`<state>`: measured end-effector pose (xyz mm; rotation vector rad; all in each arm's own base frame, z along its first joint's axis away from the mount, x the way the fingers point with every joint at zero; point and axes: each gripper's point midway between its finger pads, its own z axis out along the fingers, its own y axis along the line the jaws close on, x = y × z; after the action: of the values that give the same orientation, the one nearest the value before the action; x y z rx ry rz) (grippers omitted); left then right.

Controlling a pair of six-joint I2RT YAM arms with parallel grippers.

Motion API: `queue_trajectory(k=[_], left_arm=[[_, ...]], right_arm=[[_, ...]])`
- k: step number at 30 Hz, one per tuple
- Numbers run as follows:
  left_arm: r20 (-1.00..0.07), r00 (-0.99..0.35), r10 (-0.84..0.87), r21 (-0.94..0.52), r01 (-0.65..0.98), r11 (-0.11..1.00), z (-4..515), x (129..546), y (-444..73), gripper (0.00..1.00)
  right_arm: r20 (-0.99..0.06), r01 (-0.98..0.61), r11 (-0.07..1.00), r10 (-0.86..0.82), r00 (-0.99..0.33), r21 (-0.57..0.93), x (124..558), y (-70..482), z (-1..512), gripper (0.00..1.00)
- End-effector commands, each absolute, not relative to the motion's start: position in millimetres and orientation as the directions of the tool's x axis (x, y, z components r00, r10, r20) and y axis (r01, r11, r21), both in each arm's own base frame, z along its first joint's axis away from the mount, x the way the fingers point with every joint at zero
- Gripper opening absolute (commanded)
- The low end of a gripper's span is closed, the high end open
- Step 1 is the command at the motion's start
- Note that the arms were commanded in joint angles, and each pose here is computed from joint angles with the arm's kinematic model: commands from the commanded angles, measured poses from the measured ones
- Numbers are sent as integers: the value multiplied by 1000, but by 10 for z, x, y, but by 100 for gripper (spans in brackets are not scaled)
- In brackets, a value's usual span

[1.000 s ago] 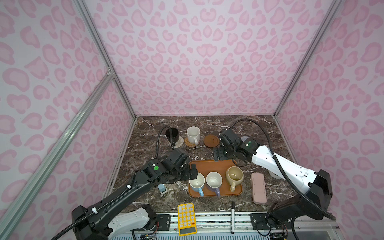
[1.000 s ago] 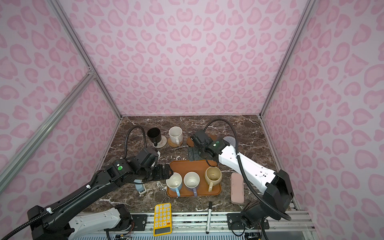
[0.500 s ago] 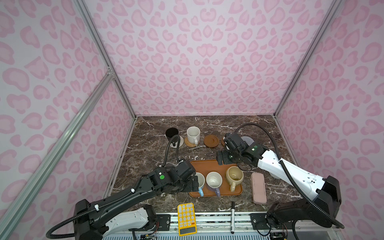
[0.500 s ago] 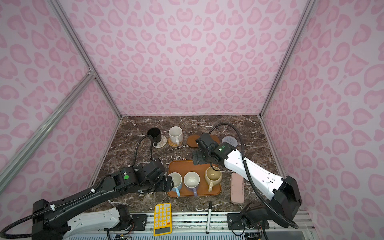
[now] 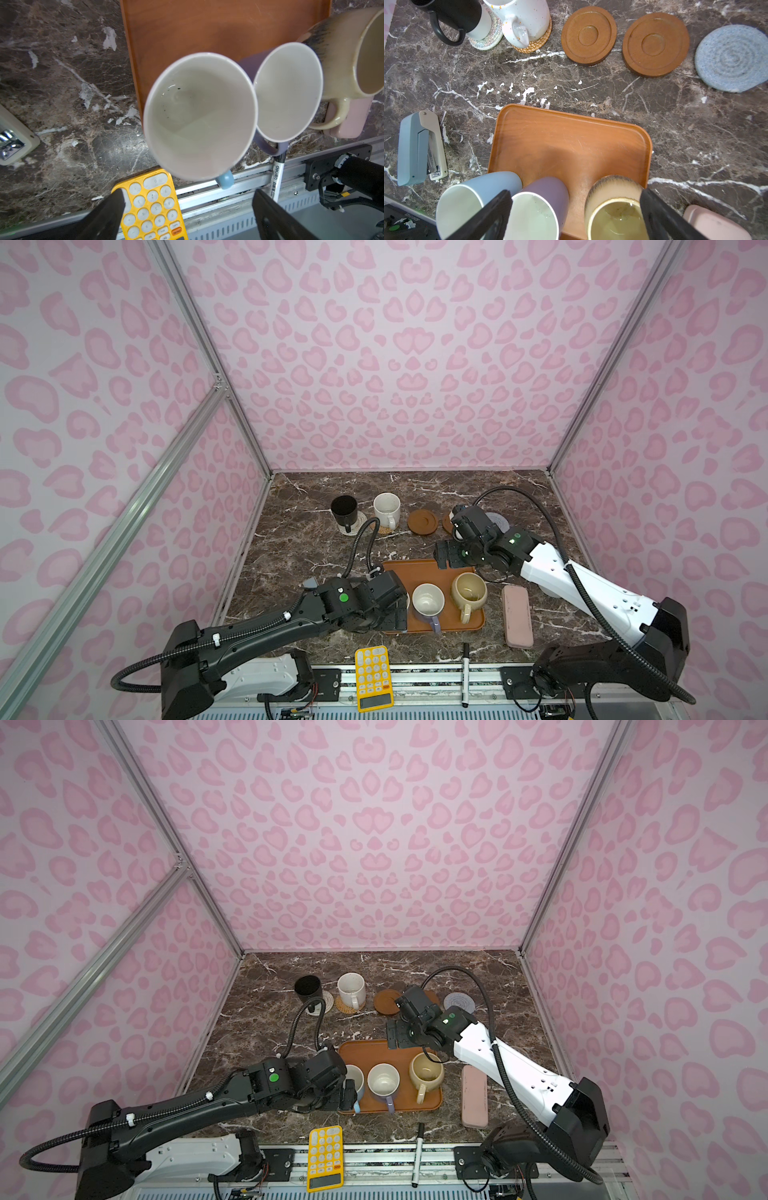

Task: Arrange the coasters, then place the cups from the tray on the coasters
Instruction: 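Raise the right gripper over the tray while the left gripper reaches for the blue mug, then lower the left gripper onto the light blue mug rim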

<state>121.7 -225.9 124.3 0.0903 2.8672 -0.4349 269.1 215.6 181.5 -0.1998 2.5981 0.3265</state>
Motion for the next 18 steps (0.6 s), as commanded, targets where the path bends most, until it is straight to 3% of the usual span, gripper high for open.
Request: queue_trajectory(k=[1,8,11,18], left_arm=[[-243,-970,19,-284,90,955,1223,1213,-2311,98],[-224,-974,44,-198,90,976,1046,1227,-2278,98],[-232,-972,45,-157,83,984,994,1254,-2227,93],[-260,-964,46,-121,80,989,953,1322,-2204,70]], right_arm=[[-505,-183,965,-64,-861,190,2665,2100,1793,98],[-499,-177,962,-51,-865,208,2591,2064,1772,98],[-498,-168,961,-38,-866,218,2564,2044,1764,98],[-501,-159,958,-19,-865,239,2518,2020,1756,98]])
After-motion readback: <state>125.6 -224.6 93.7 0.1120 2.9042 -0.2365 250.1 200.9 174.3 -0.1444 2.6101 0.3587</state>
